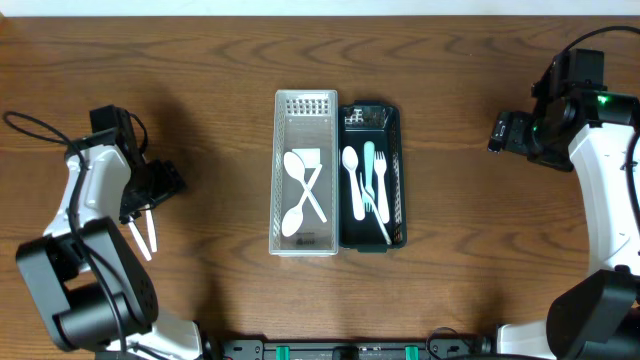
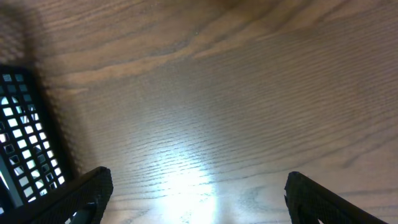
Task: Pack container
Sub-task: 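Move the left gripper to a white spoon and grasp it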
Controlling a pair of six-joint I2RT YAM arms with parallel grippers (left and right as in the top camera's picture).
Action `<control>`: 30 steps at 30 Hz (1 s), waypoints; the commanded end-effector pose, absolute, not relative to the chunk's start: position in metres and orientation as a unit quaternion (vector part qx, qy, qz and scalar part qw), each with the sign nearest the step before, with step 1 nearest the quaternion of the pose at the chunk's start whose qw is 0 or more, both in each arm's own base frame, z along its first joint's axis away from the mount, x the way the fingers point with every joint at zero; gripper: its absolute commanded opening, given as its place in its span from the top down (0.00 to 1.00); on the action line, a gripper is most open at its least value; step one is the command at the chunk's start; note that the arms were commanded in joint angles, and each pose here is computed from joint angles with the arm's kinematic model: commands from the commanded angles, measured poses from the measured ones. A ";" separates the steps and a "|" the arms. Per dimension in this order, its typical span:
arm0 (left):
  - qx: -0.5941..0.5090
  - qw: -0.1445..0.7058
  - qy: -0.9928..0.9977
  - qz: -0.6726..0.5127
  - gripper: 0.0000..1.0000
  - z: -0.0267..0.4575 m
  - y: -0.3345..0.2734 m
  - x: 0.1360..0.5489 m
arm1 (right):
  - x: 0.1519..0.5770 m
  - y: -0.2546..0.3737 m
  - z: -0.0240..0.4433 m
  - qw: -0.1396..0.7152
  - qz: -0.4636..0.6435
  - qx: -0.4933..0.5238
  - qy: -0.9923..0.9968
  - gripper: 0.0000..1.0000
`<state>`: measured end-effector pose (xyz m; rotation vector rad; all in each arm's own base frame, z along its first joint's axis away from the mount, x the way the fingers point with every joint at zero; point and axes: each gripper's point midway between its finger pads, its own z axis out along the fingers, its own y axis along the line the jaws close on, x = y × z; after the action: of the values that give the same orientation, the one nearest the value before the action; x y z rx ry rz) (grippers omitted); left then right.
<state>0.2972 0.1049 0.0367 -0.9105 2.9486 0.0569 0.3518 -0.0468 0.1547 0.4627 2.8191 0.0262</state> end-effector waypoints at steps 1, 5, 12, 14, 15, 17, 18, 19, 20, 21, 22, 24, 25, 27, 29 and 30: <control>-0.289 0.011 0.957 0.020 0.14 0.024 0.106 0.294 | 0.351 -0.046 0.152 0.137 0.009 0.149 0.979 0.08; -0.285 0.006 0.958 0.020 0.14 0.017 0.107 0.295 | 0.351 -0.047 0.152 0.137 0.006 0.149 0.979 0.08; -0.301 0.012 0.953 0.020 0.14 0.016 0.122 0.293 | 0.351 -0.047 0.152 0.137 0.005 0.149 0.979 0.08; -0.305 0.014 0.952 0.019 0.14 0.016 0.126 0.292 | 0.351 -0.047 0.152 0.137 0.005 0.149 0.979 0.08; -0.306 0.014 0.952 0.019 0.14 0.016 0.127 0.292 | 0.351 -0.047 0.152 0.137 0.005 0.149 0.979 0.08; -0.307 0.013 0.952 0.019 0.13 0.016 0.127 0.291 | 0.351 -0.047 0.152 0.138 0.006 0.150 0.979 0.08; -0.306 0.014 0.952 0.019 0.14 0.016 0.127 0.292 | 0.351 -0.047 0.152 0.138 0.006 0.149 0.979 0.08; -0.303 0.015 0.953 0.019 0.14 0.016 0.127 0.292 | 0.351 -0.047 0.152 0.138 0.006 0.149 0.979 0.08; -0.301 0.016 0.953 0.020 0.13 0.016 0.128 0.293 | 0.351 -0.047 0.152 0.138 0.006 0.149 0.979 0.08; -0.300 0.017 0.954 0.020 0.14 0.016 0.128 0.293 | 0.351 -0.047 0.152 0.138 0.006 0.149 0.979 0.08; -0.300 0.018 0.954 0.020 0.14 0.016 0.128 0.294 | 0.351 -0.047 0.152 0.137 0.006 0.150 0.979 0.08; -0.300 0.021 0.954 0.020 0.14 0.016 0.129 0.295 | 0.351 -0.047 0.152 0.137 0.006 0.150 0.979 0.08; -0.300 0.023 0.954 0.020 0.14 0.016 0.129 0.296 | 0.351 -0.047 0.152 0.136 0.006 0.150 0.979 0.08; -0.300 0.026 0.953 0.020 0.14 0.016 0.130 0.297 | 0.350 -0.047 0.152 0.136 0.006 0.150 0.979 0.08; -0.298 0.026 0.954 0.020 0.14 0.015 0.130 0.298 | 0.350 -0.047 0.152 0.135 0.006 0.150 0.980 0.08; -0.292 0.025 0.956 0.014 0.14 0.013 0.128 0.299 | 0.350 -0.047 0.152 0.134 0.005 0.150 0.980 0.08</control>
<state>0.3019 0.1309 0.0223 -0.9317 2.9200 0.0634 0.3508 -0.0468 0.1545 0.4468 2.8254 0.0226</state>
